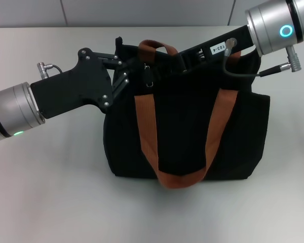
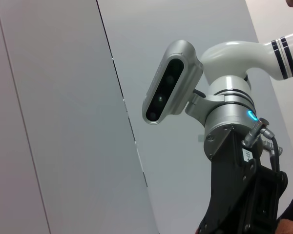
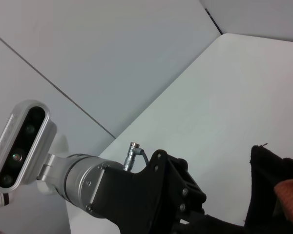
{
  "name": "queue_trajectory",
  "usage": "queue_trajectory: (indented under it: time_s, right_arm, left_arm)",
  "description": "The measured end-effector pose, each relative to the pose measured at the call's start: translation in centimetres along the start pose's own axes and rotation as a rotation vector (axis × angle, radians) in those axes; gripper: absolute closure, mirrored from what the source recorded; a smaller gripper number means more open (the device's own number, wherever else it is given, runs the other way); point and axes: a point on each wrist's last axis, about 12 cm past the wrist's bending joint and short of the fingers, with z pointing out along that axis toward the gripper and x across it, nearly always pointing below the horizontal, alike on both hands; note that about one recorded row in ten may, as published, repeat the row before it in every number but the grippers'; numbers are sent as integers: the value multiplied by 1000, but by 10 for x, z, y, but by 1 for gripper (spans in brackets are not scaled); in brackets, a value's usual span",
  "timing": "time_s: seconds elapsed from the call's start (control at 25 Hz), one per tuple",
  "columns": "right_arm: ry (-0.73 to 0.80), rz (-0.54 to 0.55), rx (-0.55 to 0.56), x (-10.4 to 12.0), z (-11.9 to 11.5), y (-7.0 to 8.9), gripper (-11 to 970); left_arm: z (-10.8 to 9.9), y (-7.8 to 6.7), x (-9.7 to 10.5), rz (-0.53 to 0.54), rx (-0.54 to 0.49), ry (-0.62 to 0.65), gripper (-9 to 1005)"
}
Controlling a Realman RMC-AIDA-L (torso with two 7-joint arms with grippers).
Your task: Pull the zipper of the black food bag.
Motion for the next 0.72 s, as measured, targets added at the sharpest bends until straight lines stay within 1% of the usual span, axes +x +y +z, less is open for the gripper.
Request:
queue_trajectory:
  time_s: [0.28,0.72]
  right_arm:
    - [16,-20,19,-1,2,0,885]
    - [21,-38,67,-5,-3,4,935]
  left_arm:
    - [0,1,0,6,-8,0,938]
    - [-6,1,1,6,-41,-4,936]
